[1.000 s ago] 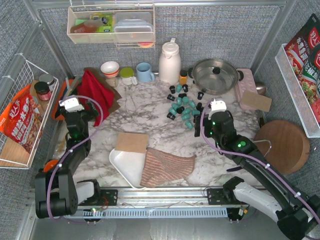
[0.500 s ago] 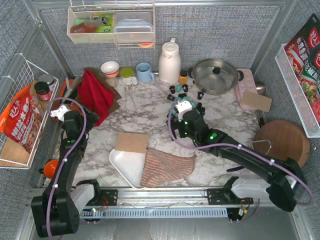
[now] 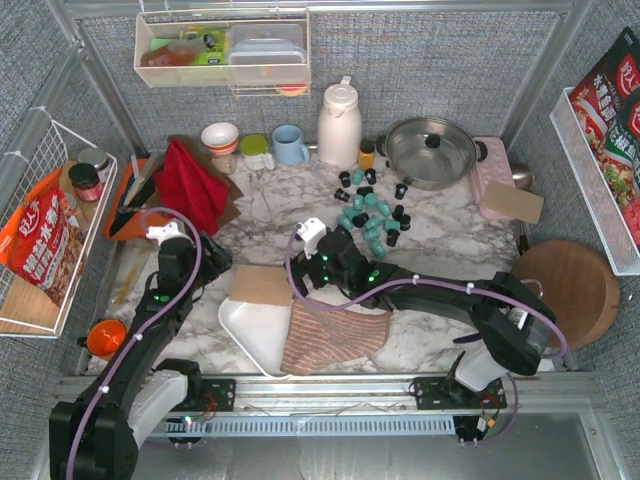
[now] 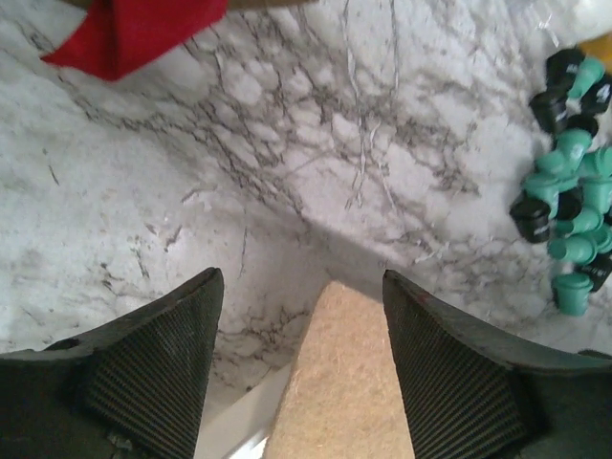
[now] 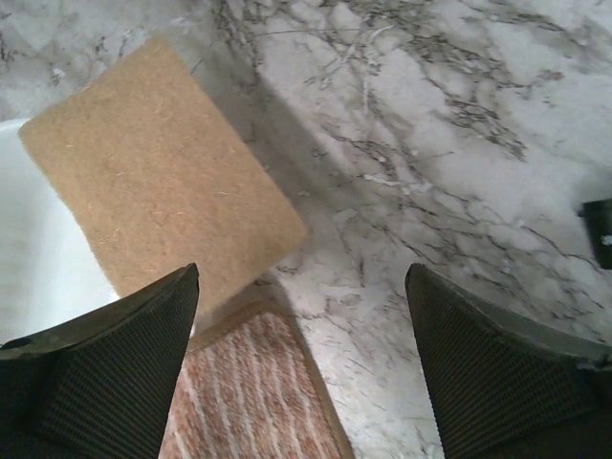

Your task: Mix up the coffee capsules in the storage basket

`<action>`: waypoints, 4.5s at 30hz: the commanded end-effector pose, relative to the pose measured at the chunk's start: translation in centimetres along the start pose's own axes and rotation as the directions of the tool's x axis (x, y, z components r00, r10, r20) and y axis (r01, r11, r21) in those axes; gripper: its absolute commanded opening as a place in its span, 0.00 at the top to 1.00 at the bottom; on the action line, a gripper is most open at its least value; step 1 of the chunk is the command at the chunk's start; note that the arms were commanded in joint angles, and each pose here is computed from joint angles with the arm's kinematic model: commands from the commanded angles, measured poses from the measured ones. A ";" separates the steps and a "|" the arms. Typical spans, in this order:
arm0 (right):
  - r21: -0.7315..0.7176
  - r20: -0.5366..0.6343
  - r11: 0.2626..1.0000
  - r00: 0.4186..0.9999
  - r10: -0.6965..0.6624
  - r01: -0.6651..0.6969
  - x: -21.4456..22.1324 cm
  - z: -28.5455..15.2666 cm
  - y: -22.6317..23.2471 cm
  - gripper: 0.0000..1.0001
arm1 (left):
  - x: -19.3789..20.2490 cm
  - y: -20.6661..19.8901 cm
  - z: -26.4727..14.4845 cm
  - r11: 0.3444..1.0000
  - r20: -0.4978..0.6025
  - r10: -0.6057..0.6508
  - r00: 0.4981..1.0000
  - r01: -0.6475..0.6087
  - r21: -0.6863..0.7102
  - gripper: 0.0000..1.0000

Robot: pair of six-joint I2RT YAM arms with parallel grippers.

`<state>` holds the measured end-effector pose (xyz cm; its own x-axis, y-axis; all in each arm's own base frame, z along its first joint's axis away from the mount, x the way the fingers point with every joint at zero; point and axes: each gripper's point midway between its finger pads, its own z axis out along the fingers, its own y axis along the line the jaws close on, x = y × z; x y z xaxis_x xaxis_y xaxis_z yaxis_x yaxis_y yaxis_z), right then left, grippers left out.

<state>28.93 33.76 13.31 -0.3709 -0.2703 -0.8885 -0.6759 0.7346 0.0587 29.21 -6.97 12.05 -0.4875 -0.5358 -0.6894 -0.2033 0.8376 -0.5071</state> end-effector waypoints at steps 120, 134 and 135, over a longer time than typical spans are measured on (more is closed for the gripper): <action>-0.117 0.303 0.955 0.925 -0.229 0.274 -5.2 -10.6 -2.5 1.00 | 6.2 -21.1 -10.7 0.212 0.644 0.458 0.613 -0.778 0.591 0.03; 0.758 0.533 0.353 0.833 0.152 -0.549 5.4 -20.5 -26.8 1.00 | 7.5 -14.7 -5.8 0.672 0.188 0.535 0.824 -0.550 0.496 0.01; 0.751 0.550 0.331 0.819 0.166 -0.572 6.2 -20.8 -27.5 1.00 | 8.0 -14.1 -5.6 0.689 0.152 0.540 0.828 -0.538 0.486 0.01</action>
<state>32.07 2.79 16.15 -0.1913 0.0299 -0.9811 0.2831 0.9587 -0.0260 23.45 -24.14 19.66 -0.2108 0.0077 -0.9775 0.6686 0.7306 -0.1384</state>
